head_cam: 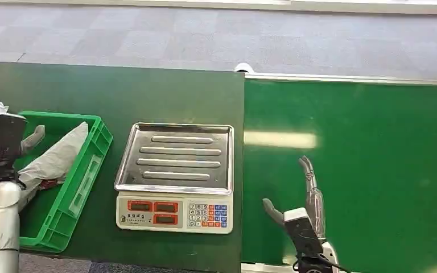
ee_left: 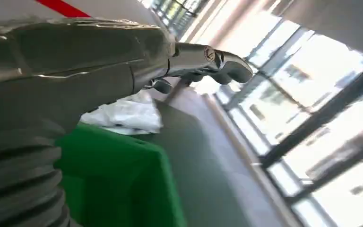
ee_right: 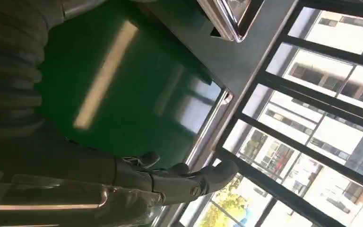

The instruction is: Moved the parcel from conveyor to table for the left to box.

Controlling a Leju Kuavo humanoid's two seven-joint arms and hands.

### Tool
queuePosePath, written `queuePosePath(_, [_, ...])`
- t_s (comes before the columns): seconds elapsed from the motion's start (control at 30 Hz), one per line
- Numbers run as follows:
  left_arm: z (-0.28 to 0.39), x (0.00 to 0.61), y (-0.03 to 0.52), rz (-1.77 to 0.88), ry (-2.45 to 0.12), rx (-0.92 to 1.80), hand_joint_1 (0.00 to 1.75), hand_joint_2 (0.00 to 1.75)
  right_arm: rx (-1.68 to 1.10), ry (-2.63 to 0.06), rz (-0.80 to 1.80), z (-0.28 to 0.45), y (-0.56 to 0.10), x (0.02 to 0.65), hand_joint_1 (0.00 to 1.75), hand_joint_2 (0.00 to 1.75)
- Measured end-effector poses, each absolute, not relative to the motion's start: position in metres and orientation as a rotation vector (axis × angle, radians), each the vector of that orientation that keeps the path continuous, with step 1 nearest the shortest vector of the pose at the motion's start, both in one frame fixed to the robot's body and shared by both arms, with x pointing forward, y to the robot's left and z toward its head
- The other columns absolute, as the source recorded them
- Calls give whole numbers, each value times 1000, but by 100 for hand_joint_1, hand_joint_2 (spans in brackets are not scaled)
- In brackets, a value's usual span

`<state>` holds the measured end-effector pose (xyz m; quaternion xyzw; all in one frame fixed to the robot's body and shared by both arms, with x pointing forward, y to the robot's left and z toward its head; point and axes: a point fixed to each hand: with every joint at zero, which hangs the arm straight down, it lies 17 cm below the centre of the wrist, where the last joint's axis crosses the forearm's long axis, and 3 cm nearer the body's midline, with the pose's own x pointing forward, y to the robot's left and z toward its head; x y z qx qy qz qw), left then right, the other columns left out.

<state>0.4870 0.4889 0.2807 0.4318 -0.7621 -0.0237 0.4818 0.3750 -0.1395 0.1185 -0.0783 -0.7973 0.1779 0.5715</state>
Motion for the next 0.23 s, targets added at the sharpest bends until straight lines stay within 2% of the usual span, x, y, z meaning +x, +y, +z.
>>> queuePosePath(0.1, [307, 462, 446, -16, -2081, 932, 0, 175, -175, -1871, 411, 116, -141, 371, 0, 175])
queuePosePath(0.23, [320, 441, 409, -24, -2177, 871, 0, 175, -175, -1871, 411, 115, -142, 370, 0, 175])
